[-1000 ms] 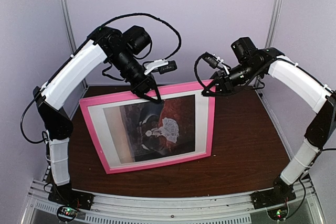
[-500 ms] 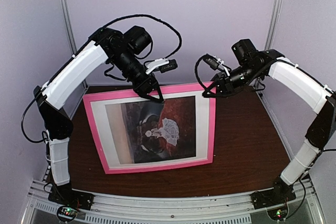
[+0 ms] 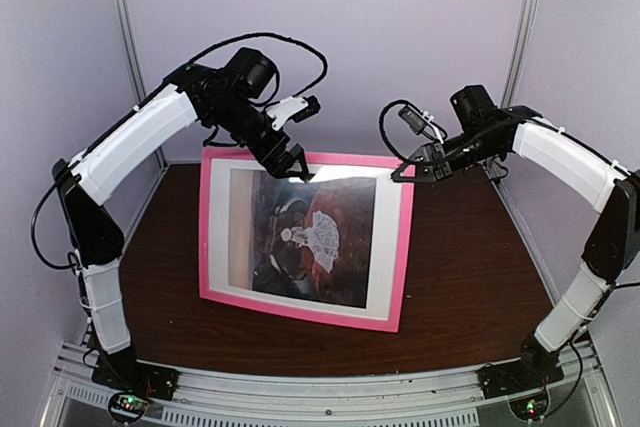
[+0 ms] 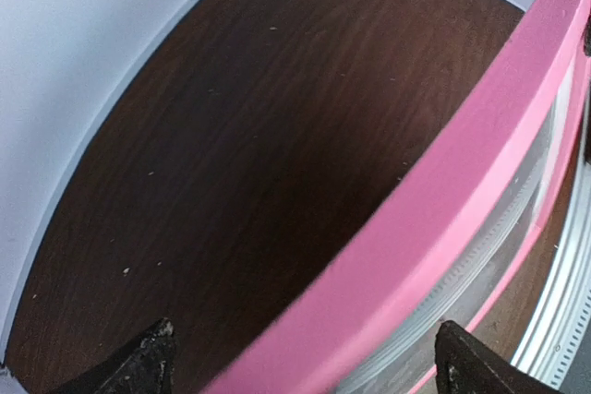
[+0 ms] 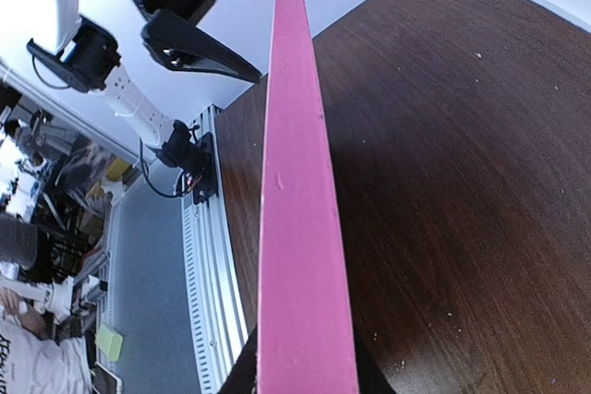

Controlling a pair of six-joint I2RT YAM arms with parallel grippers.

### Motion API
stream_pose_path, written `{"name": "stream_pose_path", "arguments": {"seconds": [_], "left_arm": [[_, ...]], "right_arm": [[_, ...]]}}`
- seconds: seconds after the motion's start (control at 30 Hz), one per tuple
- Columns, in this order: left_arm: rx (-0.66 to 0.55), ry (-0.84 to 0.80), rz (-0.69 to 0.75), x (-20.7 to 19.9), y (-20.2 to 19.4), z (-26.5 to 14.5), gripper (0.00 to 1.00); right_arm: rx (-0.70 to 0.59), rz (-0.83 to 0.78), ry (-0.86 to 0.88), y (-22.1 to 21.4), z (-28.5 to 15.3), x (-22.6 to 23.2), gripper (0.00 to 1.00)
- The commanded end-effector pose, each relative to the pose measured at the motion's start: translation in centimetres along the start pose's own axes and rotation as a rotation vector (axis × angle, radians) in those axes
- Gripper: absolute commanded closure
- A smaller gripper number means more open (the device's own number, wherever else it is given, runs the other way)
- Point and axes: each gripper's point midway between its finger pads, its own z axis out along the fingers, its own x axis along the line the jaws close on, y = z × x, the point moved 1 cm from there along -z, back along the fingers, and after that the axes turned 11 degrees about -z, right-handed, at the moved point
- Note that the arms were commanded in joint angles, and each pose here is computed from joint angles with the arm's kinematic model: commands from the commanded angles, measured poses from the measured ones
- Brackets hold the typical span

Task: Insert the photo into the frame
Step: Pass from the left arm to the right, then turn over the photo frame.

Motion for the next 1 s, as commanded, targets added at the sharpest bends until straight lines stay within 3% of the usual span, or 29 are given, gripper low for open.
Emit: {"name": "stream_pose_path", "arguments": {"seconds": [0.0, 0.17, 0.37, 0.63, 0.97], "left_arm": [[-0.169, 0.213, -0.1, 3.5, 2.4, -5.3, 0.02], [-0.278, 0.401, -0.161, 6.6, 3.0, -7.9, 0.02], [-0.335, 0.507, -0.225, 8.1, 2.5, -10.0, 0.02], [-0.304, 0.527, -0.269, 8.6, 1.1, -9.0, 0.03], [-0.201, 0.526, -0.367, 9.2, -2.8, -4.5, 0.02]], "right_arm": [[-0.081, 0.099, -0.169, 1.0, -1.8, -5.6, 1.0], [-0.106, 0.222, -0.201, -0.1, -2.3, -8.4, 1.0], [-0.167, 0.425, -0.302, -2.2, -3.9, -13.2, 1.0], [-0.243, 0.69, -0.465, -7.6, -4.7, -18.0, 1.0], [-0.379, 0.908, -0.498, -13.1, -3.4, -19.1, 1.0]]}}
